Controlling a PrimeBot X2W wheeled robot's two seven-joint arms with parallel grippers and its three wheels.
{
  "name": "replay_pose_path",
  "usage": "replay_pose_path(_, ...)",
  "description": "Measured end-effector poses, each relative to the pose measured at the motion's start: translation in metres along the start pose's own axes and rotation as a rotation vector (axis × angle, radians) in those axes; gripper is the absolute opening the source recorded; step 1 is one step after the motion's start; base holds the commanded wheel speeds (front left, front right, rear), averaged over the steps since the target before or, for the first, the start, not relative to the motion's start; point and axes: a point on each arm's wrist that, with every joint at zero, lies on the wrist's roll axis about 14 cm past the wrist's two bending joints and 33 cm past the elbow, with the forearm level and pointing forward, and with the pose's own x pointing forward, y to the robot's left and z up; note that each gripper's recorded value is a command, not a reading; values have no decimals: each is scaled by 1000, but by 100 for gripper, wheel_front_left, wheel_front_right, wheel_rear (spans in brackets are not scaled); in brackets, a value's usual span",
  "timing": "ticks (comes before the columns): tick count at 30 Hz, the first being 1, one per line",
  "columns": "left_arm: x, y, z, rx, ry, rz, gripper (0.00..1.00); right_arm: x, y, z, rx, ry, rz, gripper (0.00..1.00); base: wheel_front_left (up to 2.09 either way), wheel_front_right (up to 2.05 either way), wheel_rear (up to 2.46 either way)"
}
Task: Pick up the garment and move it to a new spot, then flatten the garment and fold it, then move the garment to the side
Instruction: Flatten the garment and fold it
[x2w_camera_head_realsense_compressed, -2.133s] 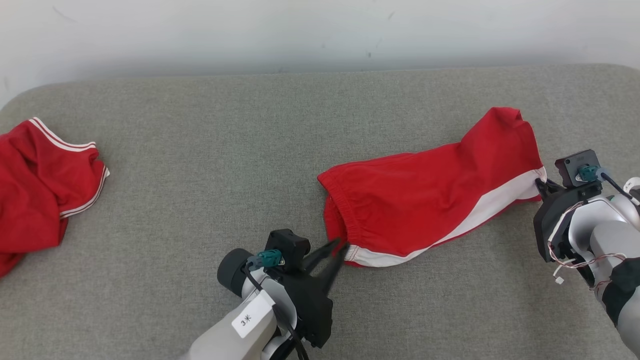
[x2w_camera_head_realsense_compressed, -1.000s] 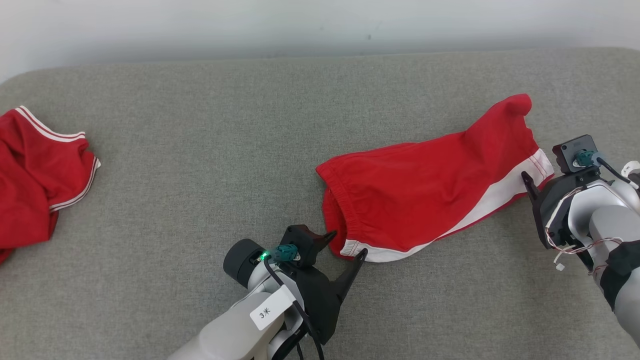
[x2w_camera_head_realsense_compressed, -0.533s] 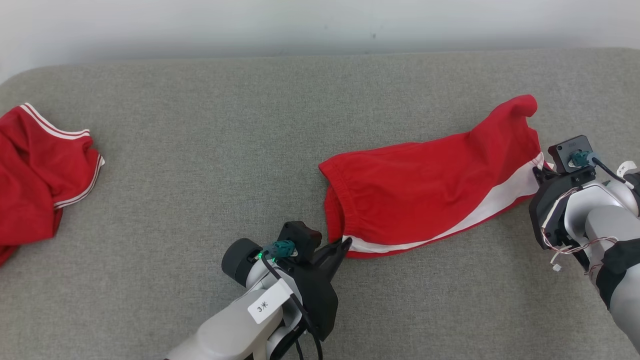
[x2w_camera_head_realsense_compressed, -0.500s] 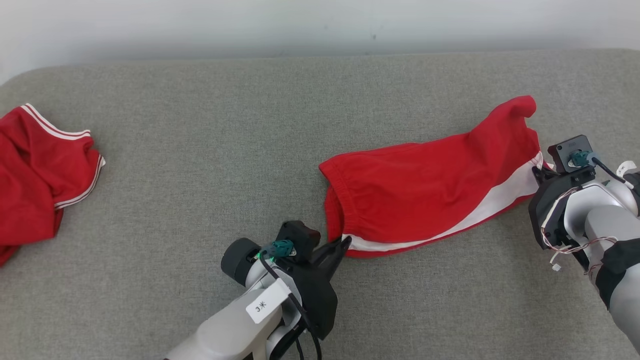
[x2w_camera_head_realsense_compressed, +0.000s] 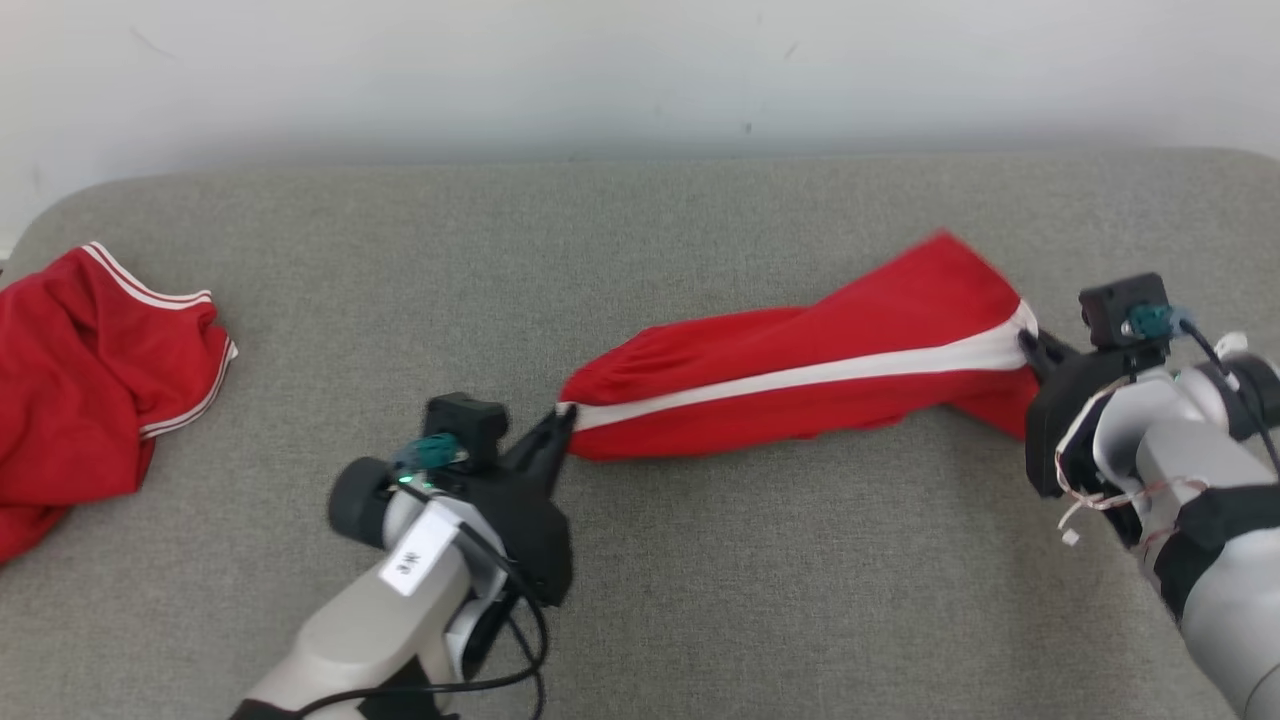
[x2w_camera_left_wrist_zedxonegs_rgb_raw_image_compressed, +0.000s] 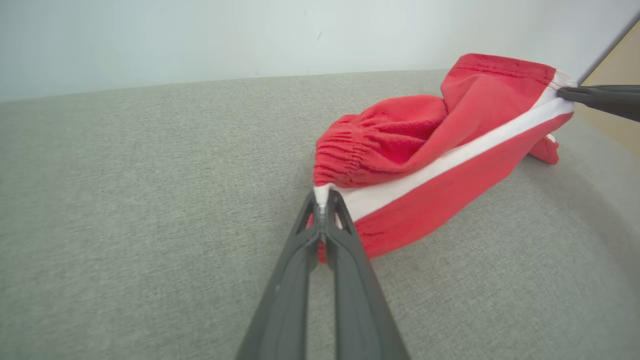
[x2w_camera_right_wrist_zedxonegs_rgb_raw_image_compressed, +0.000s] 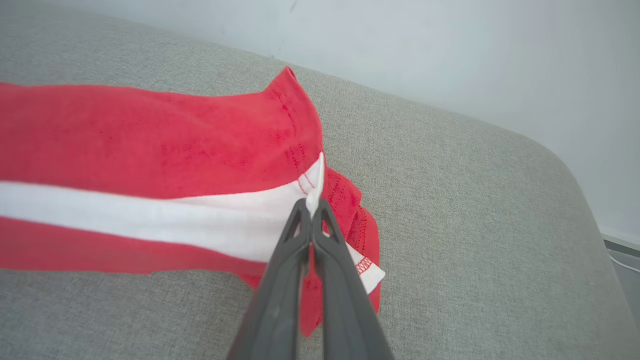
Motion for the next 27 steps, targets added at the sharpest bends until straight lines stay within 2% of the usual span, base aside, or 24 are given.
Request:
replay_pose_path(4,-12,27,3,3,-10,74,0,-9,7,-11,54,17,12,0,0,0,0)
replay_pose_path(7,-17,29,8,2,-27,78,0,-14,21,-28,100,81,36,0,0,0,0)
replay_pose_path(11,-19,35,6,10,-21,62,0,-14,46,-35,96,150,104,0,0,0,0)
replay_pose_path(14,-13,48,11,-28,-1,46,0,-11,59,-39,59,252,145,0,0,0,0)
replay_pose_path(15,-5,61,21,-41,30,41,0,-5,60,-29,79,299,157,0,0,0,0)
replay_pose_path(17,4,77,37,-122,41,59,0,5,57,1,111,287,162,0,0,0,0)
replay_pose_path(20,21,107,79,-146,13,100,0,22,35,97,172,103,146,0,0,0,0)
replay_pose_path(22,33,124,145,-123,-139,114,0,22,12,170,155,-81,113,0,0,0,0)
replay_pose_path(24,35,129,226,-80,-365,111,0,13,-16,234,100,-292,56,0,0,0,0)
replay_pose_path(26,37,120,271,-80,-504,75,0,10,-32,258,96,-403,25,0,0,0,0)
replay_pose_path(27,42,119,268,-82,-506,67,0,15,-32,256,95,-413,25,0,0,0,0)
